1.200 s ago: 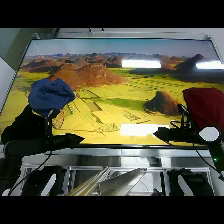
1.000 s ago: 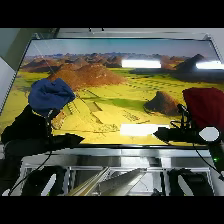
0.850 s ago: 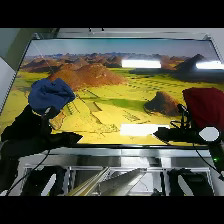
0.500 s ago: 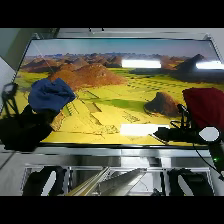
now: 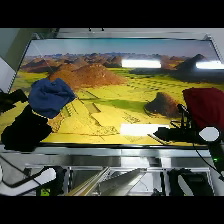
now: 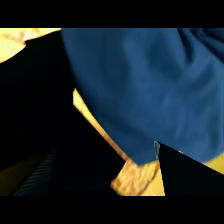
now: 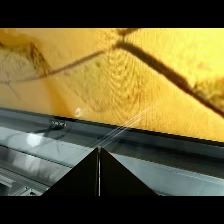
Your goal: Fold the shirts.
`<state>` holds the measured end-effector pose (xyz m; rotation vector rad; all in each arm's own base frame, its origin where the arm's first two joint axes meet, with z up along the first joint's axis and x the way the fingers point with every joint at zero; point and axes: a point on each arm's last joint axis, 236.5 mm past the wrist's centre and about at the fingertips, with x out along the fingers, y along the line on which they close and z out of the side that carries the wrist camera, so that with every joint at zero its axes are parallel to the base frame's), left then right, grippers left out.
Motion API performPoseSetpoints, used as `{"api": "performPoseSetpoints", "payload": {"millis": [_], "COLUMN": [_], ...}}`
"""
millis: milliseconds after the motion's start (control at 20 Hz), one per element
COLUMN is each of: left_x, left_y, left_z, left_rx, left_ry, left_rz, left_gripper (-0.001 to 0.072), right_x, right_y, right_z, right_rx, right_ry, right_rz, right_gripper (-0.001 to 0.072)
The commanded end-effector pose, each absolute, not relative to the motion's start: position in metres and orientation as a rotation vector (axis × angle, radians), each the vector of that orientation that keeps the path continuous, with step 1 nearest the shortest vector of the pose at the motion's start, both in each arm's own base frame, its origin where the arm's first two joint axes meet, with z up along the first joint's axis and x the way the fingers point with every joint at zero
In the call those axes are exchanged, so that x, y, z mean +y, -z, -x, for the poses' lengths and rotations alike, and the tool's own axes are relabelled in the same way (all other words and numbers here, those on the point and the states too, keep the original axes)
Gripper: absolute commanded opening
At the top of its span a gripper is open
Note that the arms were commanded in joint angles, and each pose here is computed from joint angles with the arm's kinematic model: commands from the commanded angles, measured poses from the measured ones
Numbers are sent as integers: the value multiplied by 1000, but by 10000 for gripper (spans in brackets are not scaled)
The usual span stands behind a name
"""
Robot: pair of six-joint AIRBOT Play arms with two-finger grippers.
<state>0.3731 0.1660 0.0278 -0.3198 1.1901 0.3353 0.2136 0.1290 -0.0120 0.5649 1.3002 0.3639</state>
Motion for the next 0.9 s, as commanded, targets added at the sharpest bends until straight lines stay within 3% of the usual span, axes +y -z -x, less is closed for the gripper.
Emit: {"api": "performPoseSetpoints", "payload": {"millis": [0, 250, 300, 350, 400, 450, 700, 850], "left_x": [157, 137, 134, 132, 130, 125, 27, -70], "left_y": [38, 111, 115, 114, 107, 92, -46, -153], "left_z": [-429, -440, -440, -440, -442, -449, -496, -488], "left_rx": [1249, 1418, 1443, 1458, 1457, 1441, 1191, 1018], "left_ry": [-220, -153, -143, -136, -128, -112, 189, 422], "left_rz": [306, 284, 285, 285, 286, 296, 433, 342], "left_gripper": [702, 700, 651, 383, 70, 17, 16, 16], "right_x": [129, 127, 127, 127, 127, 127, 127, 127], "right_y": [12, 12, 12, 12, 12, 12, 12, 12], "right_z": [-215, -221, -221, -221, -221, -221, -221, -221], "right_rx": [1297, 1273, 1273, 1273, 1274, 1273, 1273, 1274], "right_ry": [-362, -352, -352, -352, -352, -352, -352, -352], "right_rz": [-566, -568, -568, -568, -568, -568, -568, -568], "right_gripper": [19, 19, 19, 19, 19, 19, 19, 19]}}
